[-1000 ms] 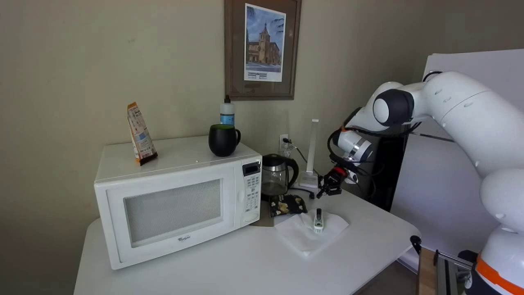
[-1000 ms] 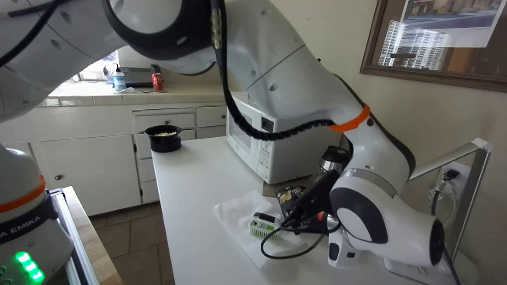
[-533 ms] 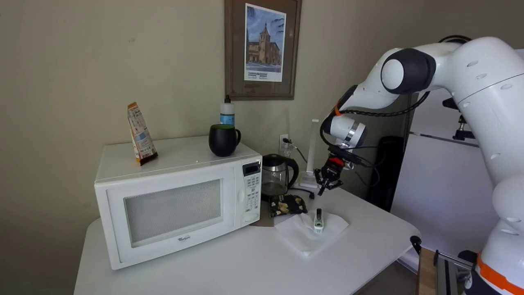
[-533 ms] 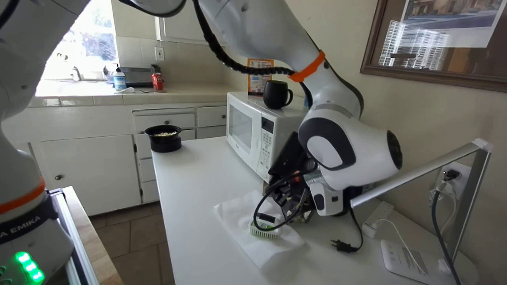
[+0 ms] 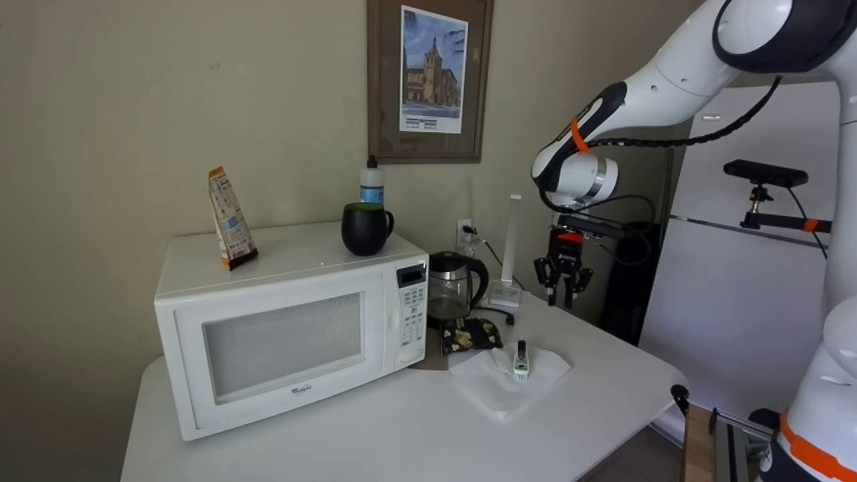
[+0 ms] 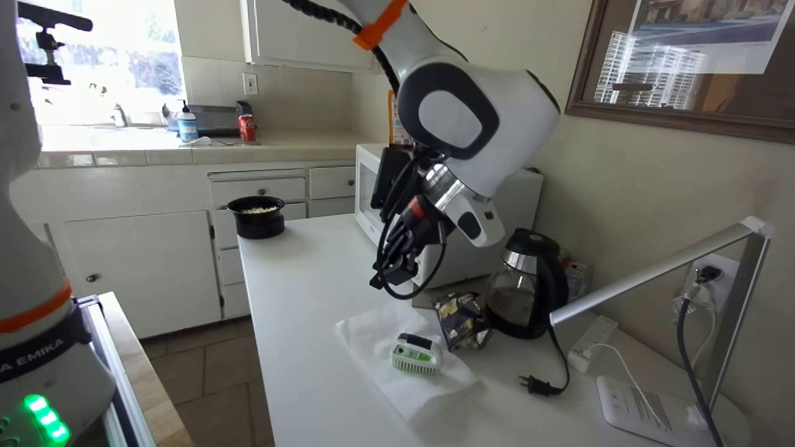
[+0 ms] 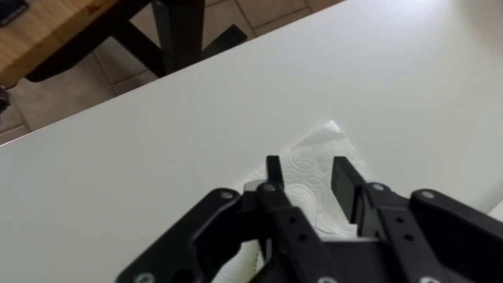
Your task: Put the white object in the black packet
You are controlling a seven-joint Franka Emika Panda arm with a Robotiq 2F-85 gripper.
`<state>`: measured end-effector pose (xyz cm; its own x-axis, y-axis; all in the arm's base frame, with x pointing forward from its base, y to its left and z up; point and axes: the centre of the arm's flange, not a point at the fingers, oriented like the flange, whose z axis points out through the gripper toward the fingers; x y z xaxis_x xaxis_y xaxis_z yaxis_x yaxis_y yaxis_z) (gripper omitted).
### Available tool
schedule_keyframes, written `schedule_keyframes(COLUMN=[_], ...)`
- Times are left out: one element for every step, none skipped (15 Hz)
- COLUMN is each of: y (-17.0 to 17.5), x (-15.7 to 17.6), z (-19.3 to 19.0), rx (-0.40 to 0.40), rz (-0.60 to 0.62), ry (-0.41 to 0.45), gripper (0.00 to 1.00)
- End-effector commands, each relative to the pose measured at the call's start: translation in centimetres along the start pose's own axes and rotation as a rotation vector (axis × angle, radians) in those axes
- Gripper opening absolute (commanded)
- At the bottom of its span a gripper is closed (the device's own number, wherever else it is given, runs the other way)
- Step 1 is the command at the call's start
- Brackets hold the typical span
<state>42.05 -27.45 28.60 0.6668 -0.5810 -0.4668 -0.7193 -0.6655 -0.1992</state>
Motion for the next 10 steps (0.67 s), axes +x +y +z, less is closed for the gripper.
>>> schedule_keyframes(y=[0.0, 0.2, 0.1, 0.0, 0.1, 0.2, -0.1, -0.2, -0.2, -0.2], x=[-7.1, -7.7, -8.6, -8.9, -9.3, -9.3, -7.6, -8.1, -8.4, -8.5], z=[-2.0, -2.6, -3.3, -4.0, -4.9, -6.0, -5.3, -6.1, -6.5, -6.7], rx=[-0.139, -0.184, -0.228, -0.271, -0.313, -0.353, -0.296, -0.32, -0.329, -0.334], rz=[-0.135, -0.171, -0.207, -0.243, -0.278, -0.313, -0.243, -0.266, -0.28, -0.286], ry=[0.063, 0.072, 0.085, 0.1, 0.118, 0.142, 0.115, 0.131, 0.142, 0.146], gripper=[0.7, 0.78, 0.85, 0.94, 0.99, 1.0, 0.9, 0.97, 1.0, 1.0])
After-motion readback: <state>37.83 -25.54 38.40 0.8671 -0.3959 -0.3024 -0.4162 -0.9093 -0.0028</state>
